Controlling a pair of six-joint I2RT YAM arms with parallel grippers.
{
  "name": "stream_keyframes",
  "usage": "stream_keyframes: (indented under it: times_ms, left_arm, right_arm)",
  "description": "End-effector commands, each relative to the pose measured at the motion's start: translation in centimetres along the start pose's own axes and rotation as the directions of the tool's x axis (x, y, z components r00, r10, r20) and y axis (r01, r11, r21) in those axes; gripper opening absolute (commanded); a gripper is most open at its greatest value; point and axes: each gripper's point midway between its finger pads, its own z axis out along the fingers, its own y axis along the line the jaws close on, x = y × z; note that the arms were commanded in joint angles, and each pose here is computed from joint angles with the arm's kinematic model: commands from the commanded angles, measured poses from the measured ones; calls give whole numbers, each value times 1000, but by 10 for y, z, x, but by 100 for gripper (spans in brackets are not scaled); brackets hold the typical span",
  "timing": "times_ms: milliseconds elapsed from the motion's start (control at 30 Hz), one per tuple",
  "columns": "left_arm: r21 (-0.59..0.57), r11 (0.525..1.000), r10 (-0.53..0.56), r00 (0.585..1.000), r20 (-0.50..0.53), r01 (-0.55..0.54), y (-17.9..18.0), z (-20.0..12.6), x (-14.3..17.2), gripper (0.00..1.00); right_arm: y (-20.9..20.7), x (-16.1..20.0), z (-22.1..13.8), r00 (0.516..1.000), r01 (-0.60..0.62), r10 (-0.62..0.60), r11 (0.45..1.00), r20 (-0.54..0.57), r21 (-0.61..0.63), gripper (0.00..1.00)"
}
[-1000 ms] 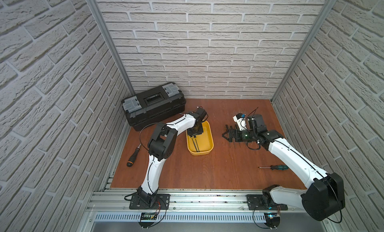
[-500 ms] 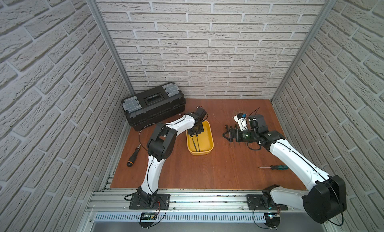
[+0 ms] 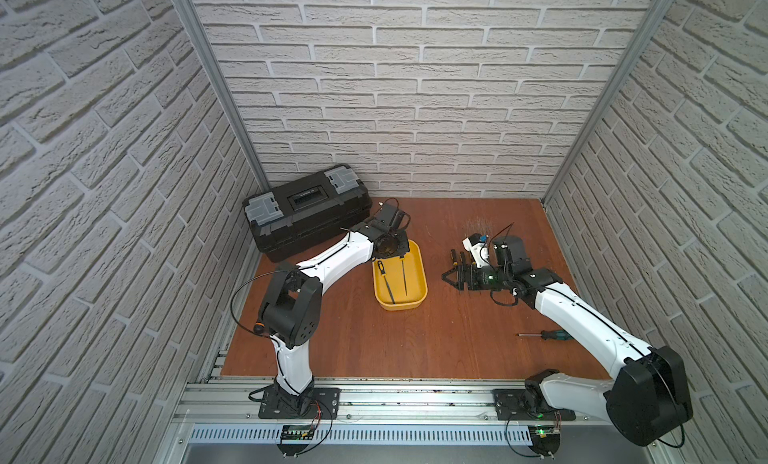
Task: Take the file tool out of the storage box
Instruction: Pick up the file tool from the storage box.
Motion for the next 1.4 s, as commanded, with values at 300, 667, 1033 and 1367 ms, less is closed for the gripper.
stream_keyframes:
  times_ms: [300,667,1033,1367]
  left_arm:
    - [162,987,-25,997,78,12,-20,-20,-17,15]
    - [244,968,-79,993,89,55,-30,-32,-28,16]
    - [280,958,-90,993,79,64,-39,-33,-31,16]
    - [302,951,-100,992,77,72,-42,-36,-30,16]
  right_arm:
    - [39,-15,26,998,62,-61,993,6,-103,56]
    - [53,-11,47,996,87,-90,991,-27,-103,53]
    - [64,-17,68,994,96,-102,987,-43,-126,43]
    - [71,-22,81,992,103,-112,985,-53,-138,37]
